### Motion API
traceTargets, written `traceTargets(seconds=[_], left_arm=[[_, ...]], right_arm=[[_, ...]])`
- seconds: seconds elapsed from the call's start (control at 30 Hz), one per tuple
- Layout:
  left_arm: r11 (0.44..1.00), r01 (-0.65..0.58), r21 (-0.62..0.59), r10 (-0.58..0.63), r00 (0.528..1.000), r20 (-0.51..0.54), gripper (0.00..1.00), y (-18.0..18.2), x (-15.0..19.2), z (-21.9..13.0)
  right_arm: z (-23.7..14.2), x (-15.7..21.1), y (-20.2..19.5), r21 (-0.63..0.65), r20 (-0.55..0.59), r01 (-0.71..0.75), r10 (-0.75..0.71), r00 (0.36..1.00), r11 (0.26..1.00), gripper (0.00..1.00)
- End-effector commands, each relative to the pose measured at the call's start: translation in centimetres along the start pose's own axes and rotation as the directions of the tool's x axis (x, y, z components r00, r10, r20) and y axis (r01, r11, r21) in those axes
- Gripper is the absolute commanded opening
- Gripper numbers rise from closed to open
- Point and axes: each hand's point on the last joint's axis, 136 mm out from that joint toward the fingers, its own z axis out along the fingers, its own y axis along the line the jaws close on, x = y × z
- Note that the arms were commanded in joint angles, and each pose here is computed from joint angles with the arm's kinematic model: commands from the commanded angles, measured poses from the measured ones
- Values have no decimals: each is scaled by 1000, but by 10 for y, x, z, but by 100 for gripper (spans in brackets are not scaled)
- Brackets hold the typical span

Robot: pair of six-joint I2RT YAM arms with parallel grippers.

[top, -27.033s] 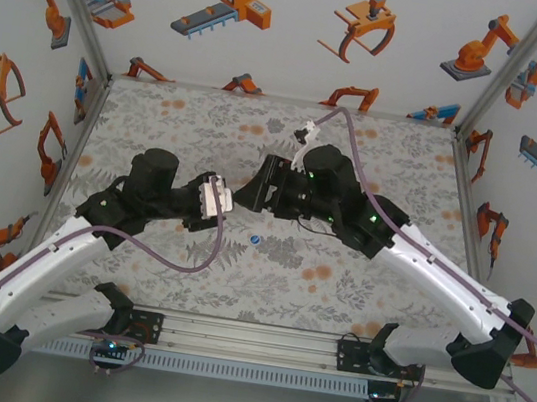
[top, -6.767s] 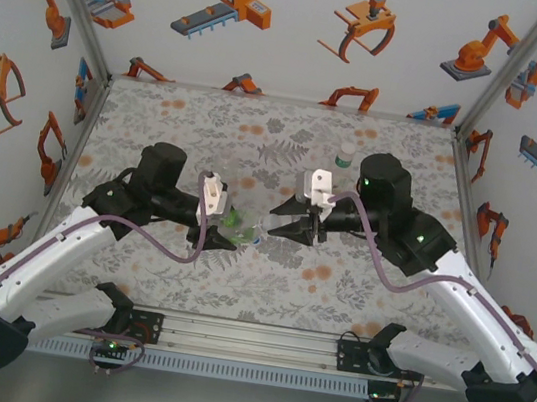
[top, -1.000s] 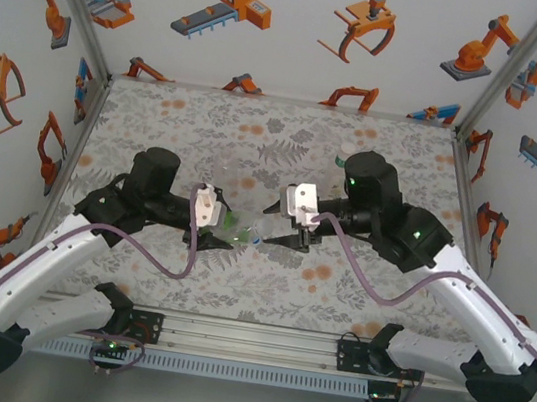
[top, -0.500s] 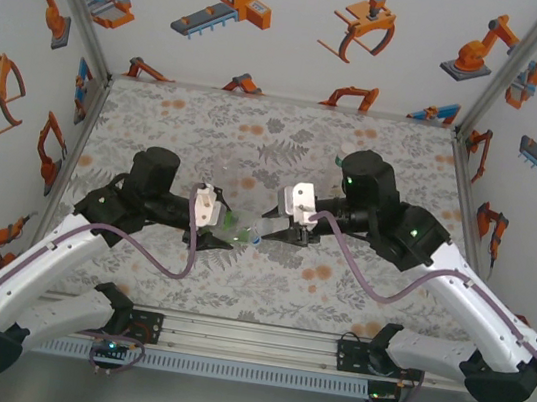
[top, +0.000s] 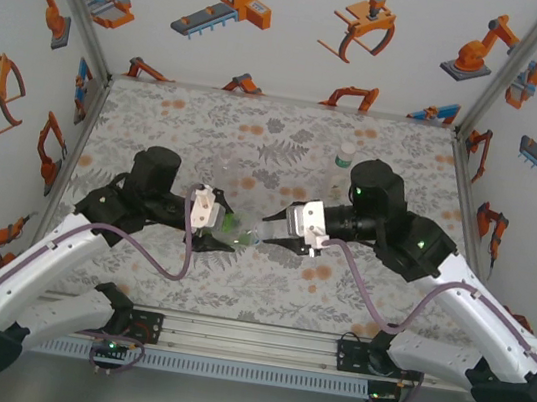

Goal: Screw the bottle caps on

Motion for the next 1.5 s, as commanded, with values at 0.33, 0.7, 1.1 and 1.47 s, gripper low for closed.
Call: traceTargets(seconds=[0.33, 0.7, 1.1, 1.47], left_arm=[[999, -37, 37, 36, 999, 39, 0, -8, -17, -7], [978, -73, -197, 66, 997, -37, 0, 24, -7, -16], [947, -79, -312, 56, 995, -83, 0, 42, 0, -22], [918, -77, -390, 26, 990, -135, 0, 57, 11, -27]], right_arm=[[-3, 8, -14, 105, -39, -37, 42, 998, 994, 0], [0, 31, -45, 317, 105, -410, 398, 911, 855, 0], [-10, 64, -81, 441, 358, -769, 695, 623, 462, 0], [-17, 97, -103, 244, 656, -949, 754, 11, -199, 0]])
